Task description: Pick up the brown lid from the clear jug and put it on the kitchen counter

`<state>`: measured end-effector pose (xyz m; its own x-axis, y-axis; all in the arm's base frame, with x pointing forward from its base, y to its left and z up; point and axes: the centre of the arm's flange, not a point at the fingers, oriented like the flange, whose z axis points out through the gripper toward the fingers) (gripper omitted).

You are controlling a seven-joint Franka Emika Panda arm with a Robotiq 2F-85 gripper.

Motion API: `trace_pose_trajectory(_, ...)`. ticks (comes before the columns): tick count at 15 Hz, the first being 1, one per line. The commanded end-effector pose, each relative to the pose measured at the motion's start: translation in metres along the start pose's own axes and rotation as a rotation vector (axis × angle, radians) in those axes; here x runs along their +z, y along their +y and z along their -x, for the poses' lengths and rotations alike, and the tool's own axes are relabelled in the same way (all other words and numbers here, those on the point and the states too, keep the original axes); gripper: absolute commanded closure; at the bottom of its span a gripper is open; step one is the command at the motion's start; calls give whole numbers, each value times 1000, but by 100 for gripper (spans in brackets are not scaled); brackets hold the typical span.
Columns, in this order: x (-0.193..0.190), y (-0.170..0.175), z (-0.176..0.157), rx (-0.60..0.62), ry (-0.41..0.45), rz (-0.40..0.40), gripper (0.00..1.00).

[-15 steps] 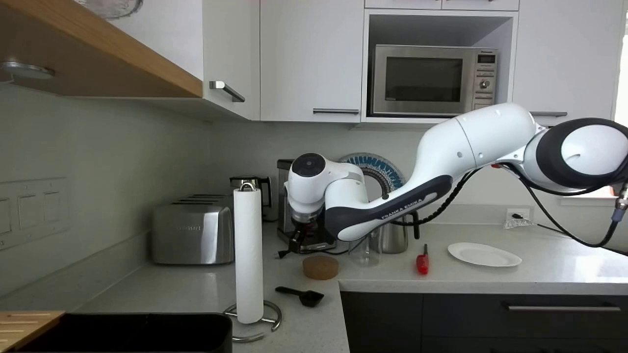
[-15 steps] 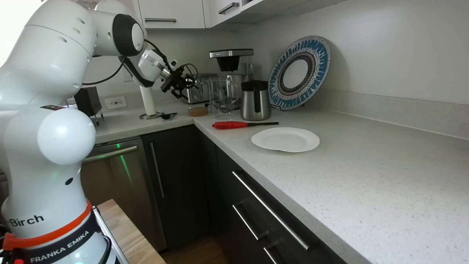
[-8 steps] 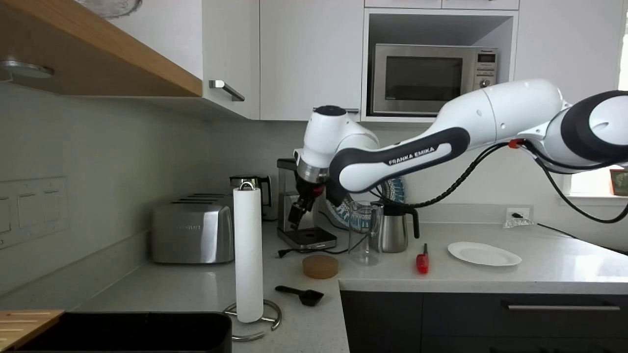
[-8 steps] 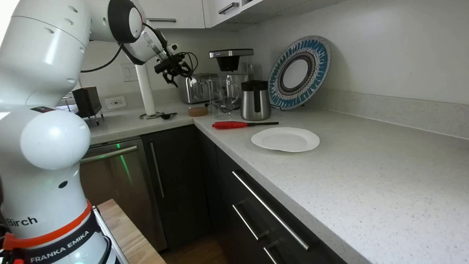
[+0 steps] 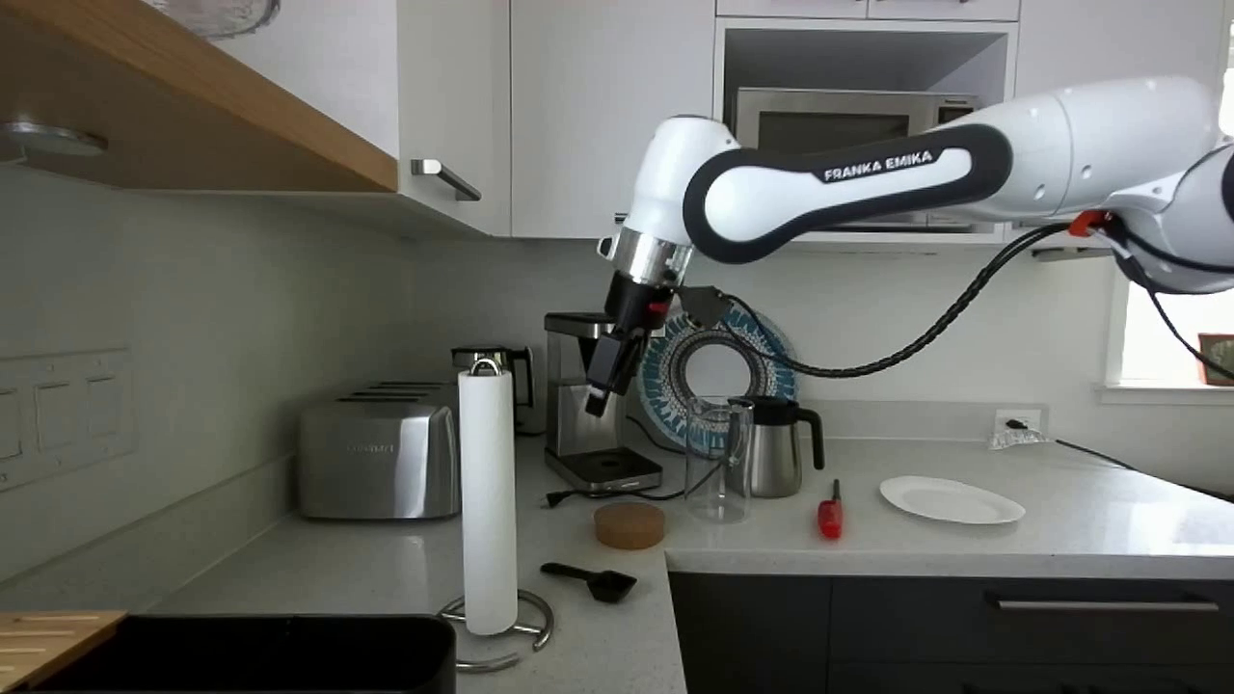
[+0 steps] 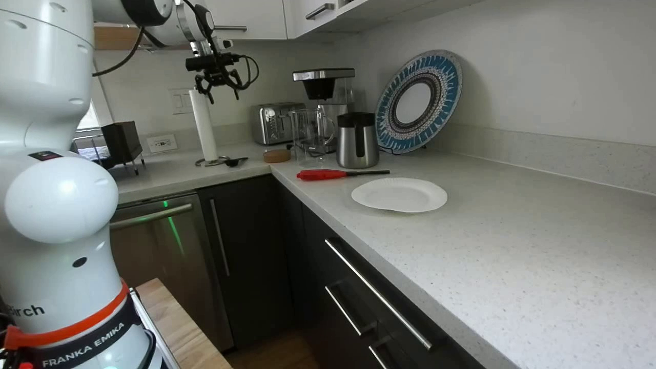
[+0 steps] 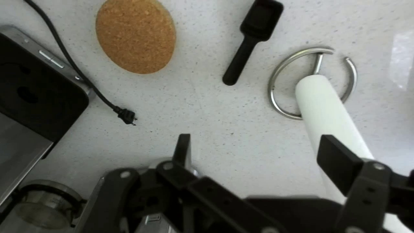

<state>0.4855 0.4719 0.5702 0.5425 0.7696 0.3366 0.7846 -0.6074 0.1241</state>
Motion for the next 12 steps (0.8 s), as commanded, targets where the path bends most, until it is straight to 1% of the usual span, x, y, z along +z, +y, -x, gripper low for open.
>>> trace_pose_trajectory(1, -38, -26, 68, 43, -46, -60, 0)
trace_pose_trajectory(5, -71, -48, 117, 157, -130, -47, 0)
trace_pose_trajectory(8, -99, -53, 160, 277, -247, -4, 0)
trace_pose_trajectory(12, -123, -53, 205, 425, -410, 62, 0)
